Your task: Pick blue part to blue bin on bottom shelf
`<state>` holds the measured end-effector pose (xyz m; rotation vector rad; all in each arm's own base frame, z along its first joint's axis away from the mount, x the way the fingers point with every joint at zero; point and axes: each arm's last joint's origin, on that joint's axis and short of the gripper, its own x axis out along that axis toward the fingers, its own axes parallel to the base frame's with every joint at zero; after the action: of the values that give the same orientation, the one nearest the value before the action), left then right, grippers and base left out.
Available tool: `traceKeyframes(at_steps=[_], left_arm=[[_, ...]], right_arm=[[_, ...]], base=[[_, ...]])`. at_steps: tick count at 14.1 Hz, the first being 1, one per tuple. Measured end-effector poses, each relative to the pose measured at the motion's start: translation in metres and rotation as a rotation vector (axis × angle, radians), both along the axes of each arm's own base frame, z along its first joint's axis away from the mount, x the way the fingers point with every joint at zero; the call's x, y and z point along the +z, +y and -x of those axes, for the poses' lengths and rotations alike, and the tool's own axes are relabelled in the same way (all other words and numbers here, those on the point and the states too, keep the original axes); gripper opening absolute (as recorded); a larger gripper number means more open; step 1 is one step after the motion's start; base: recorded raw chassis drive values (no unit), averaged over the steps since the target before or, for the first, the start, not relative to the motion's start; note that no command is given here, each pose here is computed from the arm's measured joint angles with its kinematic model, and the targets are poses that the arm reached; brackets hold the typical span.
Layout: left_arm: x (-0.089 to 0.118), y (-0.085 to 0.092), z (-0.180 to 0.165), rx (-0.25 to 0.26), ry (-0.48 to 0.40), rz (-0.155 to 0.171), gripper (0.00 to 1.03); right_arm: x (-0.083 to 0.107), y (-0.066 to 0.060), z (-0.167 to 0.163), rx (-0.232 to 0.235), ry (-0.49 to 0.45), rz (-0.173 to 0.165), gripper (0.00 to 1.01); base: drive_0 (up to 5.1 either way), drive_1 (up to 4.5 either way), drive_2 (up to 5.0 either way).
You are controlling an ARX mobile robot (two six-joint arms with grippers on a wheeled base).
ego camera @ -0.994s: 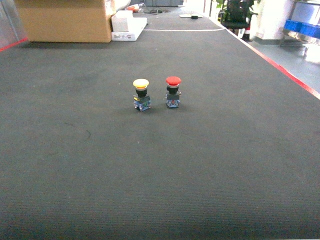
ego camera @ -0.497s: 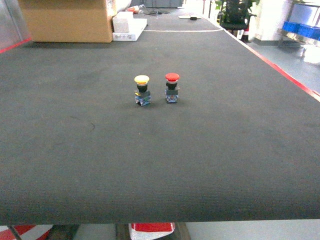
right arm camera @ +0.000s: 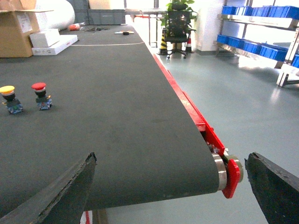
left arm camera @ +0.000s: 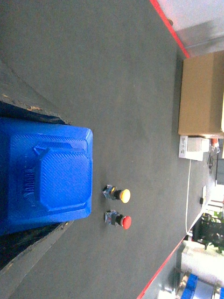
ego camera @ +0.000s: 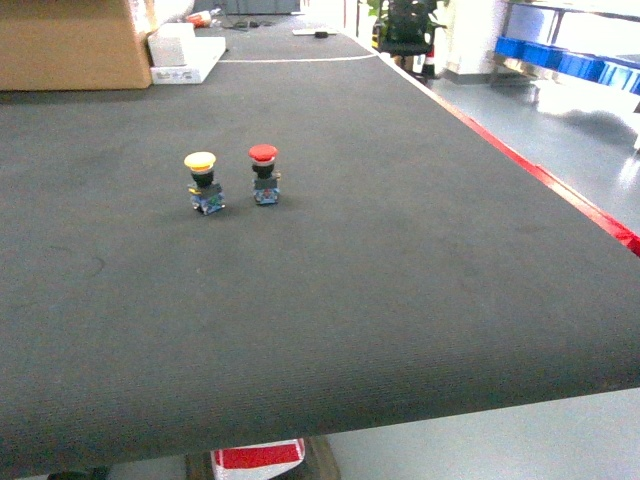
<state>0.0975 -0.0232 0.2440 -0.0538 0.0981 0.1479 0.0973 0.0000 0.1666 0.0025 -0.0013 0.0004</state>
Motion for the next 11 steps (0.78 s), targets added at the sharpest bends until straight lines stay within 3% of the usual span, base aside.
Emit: traceKeyframes(at_steps=[11], left_arm=[[0.0000,0.0000,0.0000,0.000,0.000,0.000,0.44]], right_arm=[[0.0000,0.0000,0.0000,0.000,0.000,0.000,0.98]], base=[[-1.6,-1.56,-1.6]])
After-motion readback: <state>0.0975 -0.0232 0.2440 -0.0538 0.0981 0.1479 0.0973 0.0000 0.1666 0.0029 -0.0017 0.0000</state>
